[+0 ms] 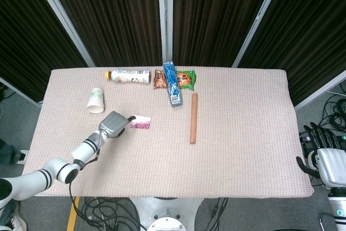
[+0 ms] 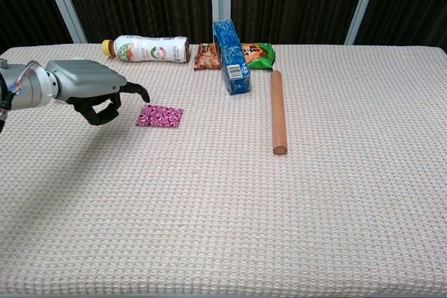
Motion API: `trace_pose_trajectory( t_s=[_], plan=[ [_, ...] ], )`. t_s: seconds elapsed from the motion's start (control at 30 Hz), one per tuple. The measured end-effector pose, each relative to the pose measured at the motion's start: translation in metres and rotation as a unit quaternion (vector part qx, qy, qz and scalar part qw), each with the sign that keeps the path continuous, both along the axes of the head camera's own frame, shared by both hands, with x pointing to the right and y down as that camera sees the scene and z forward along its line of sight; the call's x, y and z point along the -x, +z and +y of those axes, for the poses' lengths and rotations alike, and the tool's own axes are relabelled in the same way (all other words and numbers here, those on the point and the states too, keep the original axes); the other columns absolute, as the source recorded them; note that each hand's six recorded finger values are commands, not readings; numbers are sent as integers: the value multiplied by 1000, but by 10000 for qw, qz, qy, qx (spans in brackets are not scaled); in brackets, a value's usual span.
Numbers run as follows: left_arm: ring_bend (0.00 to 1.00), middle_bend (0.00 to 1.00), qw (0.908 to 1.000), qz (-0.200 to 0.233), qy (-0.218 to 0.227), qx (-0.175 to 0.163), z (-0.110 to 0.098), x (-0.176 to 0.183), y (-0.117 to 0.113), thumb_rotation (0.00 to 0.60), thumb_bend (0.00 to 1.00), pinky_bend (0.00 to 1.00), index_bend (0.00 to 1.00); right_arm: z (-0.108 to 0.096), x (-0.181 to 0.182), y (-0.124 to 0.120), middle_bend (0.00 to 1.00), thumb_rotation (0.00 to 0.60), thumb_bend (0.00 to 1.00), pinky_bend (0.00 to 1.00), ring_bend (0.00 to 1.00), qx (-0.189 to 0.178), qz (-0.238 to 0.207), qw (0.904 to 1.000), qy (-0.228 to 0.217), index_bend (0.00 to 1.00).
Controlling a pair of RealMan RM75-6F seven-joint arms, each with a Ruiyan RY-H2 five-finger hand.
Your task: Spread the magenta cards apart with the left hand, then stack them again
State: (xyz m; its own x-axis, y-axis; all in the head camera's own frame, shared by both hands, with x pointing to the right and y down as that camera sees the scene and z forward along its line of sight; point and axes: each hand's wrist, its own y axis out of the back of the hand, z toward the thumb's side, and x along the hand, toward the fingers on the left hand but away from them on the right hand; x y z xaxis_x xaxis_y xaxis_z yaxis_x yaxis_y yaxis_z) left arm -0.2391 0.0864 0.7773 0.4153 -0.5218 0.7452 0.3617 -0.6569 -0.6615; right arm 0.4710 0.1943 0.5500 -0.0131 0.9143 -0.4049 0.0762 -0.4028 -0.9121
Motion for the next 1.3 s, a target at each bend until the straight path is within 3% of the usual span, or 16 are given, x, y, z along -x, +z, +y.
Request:
trace_pose_trajectory(
  t_s=[0.4,0.6,1.3],
  plan=[
    [854,816,9997,-249,-25,63,-8,-19,21,600,624,956,215,-1,-8,2,10,537,238,0,0,37,69,9999,94,41],
    [854,816,9987,-442,99,250,-4,-19,27,600,621,957,215,-1,-10,2,11,541,238,0,0,44,74,9999,111,41],
    [854,822,9910,-603,528,1074,38,-34,-3,600,606,956,216,3,-7,-3,11,540,238,0,0,-18,21,10000,64,42]
  ],
)
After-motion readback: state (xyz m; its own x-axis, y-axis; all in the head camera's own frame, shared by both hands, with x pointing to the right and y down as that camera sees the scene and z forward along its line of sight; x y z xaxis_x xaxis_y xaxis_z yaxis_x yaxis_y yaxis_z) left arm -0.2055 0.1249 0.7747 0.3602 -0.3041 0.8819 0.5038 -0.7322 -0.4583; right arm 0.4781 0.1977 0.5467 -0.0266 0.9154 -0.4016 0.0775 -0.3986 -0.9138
